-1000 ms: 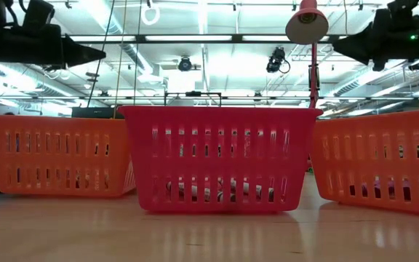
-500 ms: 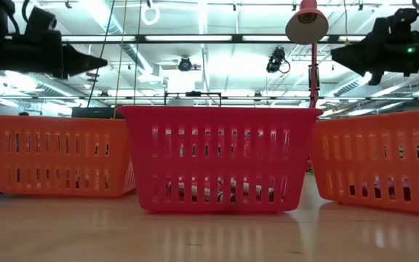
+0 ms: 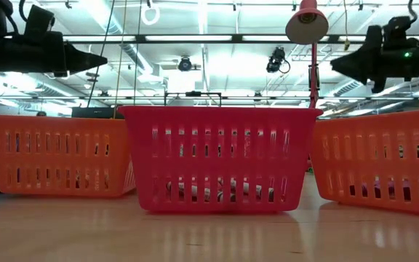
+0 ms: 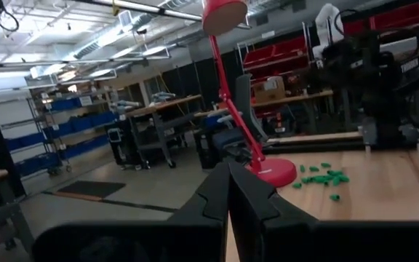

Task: Sort crayons
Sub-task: Return to Home Position

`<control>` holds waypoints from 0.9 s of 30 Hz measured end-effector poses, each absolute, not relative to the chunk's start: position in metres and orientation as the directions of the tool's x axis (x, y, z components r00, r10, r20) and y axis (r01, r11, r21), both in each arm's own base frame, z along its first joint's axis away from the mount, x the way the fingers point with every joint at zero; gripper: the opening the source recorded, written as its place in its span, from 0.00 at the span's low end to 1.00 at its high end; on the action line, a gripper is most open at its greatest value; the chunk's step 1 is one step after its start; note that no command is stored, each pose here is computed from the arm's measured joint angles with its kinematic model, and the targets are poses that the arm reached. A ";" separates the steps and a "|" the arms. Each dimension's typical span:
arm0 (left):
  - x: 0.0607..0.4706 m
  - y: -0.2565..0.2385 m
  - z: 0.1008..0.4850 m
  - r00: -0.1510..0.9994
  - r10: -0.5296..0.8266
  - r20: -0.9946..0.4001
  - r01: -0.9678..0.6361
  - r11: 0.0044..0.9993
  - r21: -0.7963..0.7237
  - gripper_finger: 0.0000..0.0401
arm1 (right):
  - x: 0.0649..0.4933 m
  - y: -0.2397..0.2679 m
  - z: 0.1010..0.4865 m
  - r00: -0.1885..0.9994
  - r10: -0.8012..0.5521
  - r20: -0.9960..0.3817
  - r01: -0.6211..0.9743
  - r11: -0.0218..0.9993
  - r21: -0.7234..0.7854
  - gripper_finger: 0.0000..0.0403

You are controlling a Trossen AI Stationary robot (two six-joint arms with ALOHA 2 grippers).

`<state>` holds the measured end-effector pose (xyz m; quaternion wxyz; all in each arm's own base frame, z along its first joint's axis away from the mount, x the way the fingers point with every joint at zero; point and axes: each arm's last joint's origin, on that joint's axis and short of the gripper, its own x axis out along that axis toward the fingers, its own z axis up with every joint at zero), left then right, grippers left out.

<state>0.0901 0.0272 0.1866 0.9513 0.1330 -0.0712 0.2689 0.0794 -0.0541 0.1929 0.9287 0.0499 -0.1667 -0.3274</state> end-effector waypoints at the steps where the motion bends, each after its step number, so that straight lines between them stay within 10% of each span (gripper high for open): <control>1: 0.090 0.027 0.187 0.844 0.493 0.212 -0.532 0.818 0.218 0.03 | 0.080 -0.054 0.191 0.731 -0.631 0.260 0.593 0.776 0.215 0.28; 27: 0.089 0.027 0.192 0.829 0.491 0.265 -0.536 0.834 0.129 0.03 | 0.080 -0.055 0.191 0.731 -0.634 0.253 0.626 0.770 0.120 0.28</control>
